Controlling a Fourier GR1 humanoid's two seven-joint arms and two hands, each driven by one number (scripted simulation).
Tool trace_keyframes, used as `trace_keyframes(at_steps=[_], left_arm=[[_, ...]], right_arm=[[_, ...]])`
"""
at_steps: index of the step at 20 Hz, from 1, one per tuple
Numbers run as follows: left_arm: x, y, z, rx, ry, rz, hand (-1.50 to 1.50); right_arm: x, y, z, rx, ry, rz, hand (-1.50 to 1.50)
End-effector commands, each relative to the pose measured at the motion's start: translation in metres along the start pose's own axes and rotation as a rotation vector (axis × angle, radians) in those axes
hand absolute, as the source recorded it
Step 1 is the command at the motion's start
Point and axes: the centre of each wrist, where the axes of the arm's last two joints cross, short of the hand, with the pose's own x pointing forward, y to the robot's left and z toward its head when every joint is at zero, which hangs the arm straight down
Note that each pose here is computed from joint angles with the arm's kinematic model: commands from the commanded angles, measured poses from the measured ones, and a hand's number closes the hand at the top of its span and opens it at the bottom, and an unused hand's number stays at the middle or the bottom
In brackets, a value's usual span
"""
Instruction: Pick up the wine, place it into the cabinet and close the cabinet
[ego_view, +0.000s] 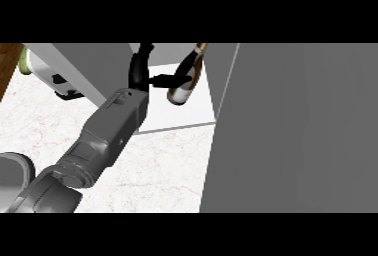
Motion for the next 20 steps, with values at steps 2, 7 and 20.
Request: trace_keyframes(at_steps=[2,7,20], left_arm=[[0.009,0.004,-0.007,-0.069,-0.060,0.090,-1.50],[0.025,-0.010,-0.010,-0.099,-0.085,0.257,1.50],[0.044,-0.037,-0.007,-0.255,-0.117,0.393,-1.50]], right_arm=[[0.029,-0.002,0.007,0.009,-0.002,-0.085,-1.50],[0.029,-0.004,0.009,-0.001,0.008,-0.075,-1.50],[0.047,-0.010,0.015,-0.040,0.014,-0.065,-1.50]])
